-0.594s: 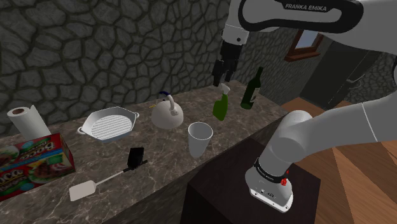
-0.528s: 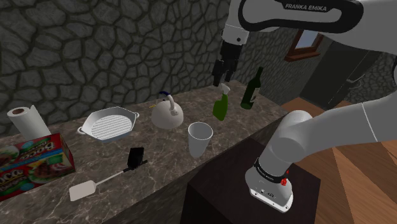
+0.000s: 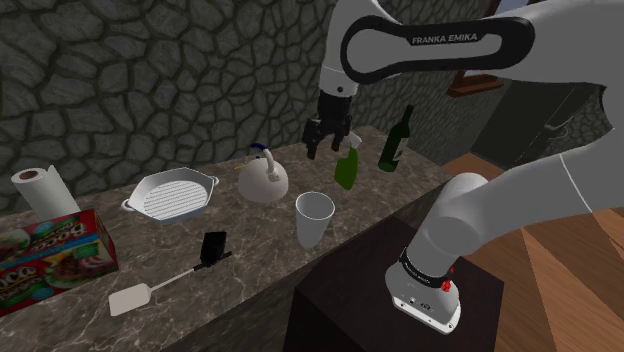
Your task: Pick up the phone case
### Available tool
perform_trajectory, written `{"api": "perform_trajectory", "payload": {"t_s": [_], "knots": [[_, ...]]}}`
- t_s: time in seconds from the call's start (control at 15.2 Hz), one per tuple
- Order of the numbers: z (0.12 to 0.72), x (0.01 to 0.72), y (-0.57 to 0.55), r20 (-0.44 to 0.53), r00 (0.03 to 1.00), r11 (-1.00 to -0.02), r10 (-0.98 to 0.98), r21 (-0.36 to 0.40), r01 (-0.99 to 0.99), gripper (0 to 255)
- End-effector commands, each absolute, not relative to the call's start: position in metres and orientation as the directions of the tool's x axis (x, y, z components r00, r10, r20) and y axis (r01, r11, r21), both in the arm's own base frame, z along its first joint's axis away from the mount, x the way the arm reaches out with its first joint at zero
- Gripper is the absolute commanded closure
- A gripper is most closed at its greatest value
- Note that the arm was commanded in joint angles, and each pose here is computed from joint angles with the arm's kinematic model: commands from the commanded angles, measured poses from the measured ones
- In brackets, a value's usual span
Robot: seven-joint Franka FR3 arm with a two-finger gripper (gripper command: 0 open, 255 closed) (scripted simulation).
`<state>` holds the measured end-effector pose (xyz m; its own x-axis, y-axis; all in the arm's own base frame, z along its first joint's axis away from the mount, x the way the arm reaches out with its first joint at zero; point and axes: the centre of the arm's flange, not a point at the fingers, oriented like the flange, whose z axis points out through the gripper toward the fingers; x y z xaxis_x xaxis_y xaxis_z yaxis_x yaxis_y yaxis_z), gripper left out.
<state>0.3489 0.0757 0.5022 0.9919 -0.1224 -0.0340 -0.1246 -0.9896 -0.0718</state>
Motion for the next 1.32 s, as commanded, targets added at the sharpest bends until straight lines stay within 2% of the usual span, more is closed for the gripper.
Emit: {"api": "perform_trajectory", "payload": {"t_s": [0.0, 1.25], "knots": [[0.483, 0.354, 0.095, -0.039, 0.986, -0.984, -0.16, -0.069, -0.163, 0], [0.319, 0.449, 0.262, -0.092, 0.876, -0.878, -0.474, -0.03, -0.478, 0]]}}
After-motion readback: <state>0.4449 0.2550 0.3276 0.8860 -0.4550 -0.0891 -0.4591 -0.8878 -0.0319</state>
